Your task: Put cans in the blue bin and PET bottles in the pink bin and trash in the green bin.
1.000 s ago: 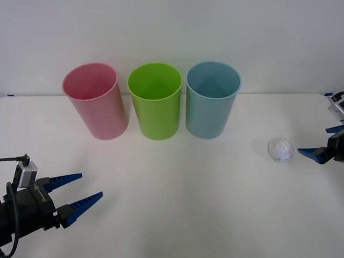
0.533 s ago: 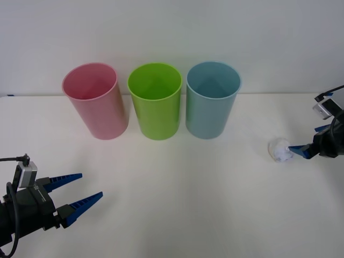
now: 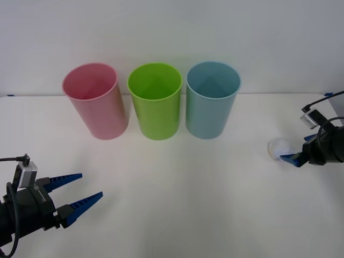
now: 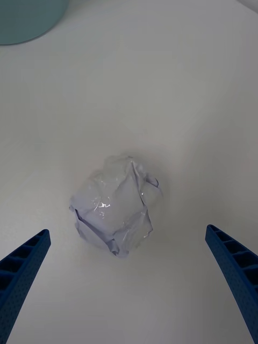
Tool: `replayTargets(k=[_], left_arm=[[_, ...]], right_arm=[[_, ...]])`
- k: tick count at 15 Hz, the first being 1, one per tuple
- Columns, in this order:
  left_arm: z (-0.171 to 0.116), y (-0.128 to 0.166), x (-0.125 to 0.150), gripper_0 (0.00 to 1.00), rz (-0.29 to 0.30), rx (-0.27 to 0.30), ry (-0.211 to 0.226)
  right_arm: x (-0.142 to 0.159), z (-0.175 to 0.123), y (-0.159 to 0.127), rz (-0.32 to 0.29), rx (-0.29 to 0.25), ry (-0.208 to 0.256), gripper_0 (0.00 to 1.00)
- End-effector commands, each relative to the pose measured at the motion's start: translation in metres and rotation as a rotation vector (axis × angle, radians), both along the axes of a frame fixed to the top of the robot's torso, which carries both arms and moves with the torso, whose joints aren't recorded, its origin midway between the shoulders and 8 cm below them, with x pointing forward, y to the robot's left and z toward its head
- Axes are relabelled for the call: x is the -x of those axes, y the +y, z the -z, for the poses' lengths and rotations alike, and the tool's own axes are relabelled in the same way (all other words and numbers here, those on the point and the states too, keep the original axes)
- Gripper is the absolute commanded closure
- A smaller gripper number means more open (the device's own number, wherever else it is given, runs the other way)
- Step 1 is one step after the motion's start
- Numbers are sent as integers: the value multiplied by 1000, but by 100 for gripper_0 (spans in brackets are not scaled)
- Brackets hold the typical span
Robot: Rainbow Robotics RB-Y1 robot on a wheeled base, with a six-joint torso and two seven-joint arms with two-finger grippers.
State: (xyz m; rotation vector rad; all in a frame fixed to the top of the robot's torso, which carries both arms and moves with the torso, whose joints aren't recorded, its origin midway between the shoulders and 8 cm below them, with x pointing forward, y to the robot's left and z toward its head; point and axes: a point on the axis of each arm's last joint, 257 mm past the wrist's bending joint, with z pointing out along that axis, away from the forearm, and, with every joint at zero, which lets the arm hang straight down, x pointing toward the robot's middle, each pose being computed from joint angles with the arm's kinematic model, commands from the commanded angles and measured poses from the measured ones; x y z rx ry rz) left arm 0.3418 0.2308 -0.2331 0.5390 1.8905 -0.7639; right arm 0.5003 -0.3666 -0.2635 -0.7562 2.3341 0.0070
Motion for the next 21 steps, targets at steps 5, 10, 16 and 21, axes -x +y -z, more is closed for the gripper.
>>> replayTargets(k=[5,10,16,21], left_arm=[[0,0,0,0,0,0,0],[0,0,0,0,0,0,0],[0,0,0,0,0,0,0],[0,0,0,0,0,0,0]], right_arm=[[-9,11,4,20,32,-13,0],[-19,23,1,23,21,-4,0],[-31,34,14,14,19,-14,0],[-33,38,13,9,34,-13,0]])
